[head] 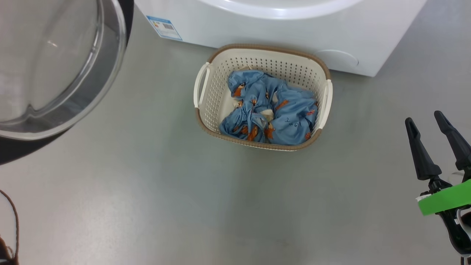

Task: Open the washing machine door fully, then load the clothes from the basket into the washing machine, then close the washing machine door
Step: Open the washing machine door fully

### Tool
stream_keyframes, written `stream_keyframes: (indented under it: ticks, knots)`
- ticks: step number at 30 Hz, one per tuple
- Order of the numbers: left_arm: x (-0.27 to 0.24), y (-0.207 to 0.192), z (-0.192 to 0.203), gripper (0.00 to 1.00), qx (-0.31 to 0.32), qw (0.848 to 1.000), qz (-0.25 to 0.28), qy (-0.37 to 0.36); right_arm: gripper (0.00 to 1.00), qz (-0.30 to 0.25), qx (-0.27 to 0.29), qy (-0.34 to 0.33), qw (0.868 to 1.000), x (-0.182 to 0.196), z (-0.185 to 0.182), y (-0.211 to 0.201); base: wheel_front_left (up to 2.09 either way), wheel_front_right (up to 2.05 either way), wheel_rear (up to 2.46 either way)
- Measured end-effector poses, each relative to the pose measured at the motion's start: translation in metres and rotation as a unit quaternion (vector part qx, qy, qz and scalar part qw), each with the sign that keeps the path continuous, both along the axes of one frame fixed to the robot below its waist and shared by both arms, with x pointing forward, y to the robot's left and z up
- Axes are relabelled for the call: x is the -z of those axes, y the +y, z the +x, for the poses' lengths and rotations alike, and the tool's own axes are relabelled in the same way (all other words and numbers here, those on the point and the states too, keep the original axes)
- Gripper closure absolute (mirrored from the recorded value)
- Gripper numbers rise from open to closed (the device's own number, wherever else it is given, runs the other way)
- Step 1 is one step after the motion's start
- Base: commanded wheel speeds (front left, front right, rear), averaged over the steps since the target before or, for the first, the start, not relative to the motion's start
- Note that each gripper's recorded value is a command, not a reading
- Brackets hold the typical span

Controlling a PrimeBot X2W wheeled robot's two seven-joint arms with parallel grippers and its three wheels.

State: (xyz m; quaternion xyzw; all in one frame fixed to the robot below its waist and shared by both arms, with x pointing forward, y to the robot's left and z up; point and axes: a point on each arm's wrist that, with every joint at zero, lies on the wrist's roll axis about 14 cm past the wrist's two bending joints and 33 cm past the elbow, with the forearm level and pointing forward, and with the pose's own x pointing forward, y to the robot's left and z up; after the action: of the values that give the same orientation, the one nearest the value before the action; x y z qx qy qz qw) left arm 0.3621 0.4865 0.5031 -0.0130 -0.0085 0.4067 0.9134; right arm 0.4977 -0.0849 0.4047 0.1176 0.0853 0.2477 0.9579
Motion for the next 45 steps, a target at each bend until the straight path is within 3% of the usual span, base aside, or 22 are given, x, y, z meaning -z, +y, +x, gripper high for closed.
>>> stream_keyframes:
  ticks: [11, 29, 31, 34, 35, 36, 37, 45]
  knots:
    - [0.004, 0.009, 0.008, 1.0, -0.011, 1.0, 0.005, 0.013, 0.0, -0.004, 0.003, 0.003, 1.0, 0.008, 0.005, -0.003, 0.0, 0.0, 0.0]
    - [-0.009, -0.011, -0.017, 1.0, 0.02, 1.0, 0.01, -0.004, 0.0, 0.011, 0.006, -0.03, 0.999, -0.032, -0.004, 0.006, 0.0, 0.0, 0.0]
    - [-0.01, -0.016, -0.021, 0.83, 0.027, 1.0, 0.01, -0.007, 0.0, 0.011, 0.006, -0.032, 0.999, -0.037, -0.008, 0.006, 0.0, 0.0, 0.0]
    - [-0.013, -0.027, -0.025, 0.45, 0.046, 0.999, 0.014, -0.011, 0.0, 0.014, 0.008, -0.031, 0.999, -0.041, -0.017, 0.006, 0.0, 0.0, 0.0]
    - [-0.014, -0.031, -0.027, 0.23, 0.053, 0.998, 0.014, -0.013, 0.0, 0.013, 0.008, -0.032, 0.999, -0.044, -0.02, 0.006, 0.0, 0.0, 0.0]
    - [-0.015, -0.035, -0.029, 0.08, 0.059, 0.998, 0.014, -0.016, 0.0, 0.013, 0.008, -0.034, 0.999, -0.046, -0.022, 0.005, 0.0, 0.0, 0.0]
    - [-0.016, -0.039, -0.029, 0.0, 0.068, 0.997, 0.015, -0.02, 0.0, 0.012, 0.008, -0.036, 0.999, -0.049, -0.024, 0.005, 0.0, 0.0, 0.0]
    - [-0.021, -0.082, -0.032, 0.0, 0.133, 0.99, 0.015, -0.04, 0.0, 0.019, 0.018, -0.047, 0.999, -0.067, -0.045, 0.002, 0.0, 0.0, 0.0]
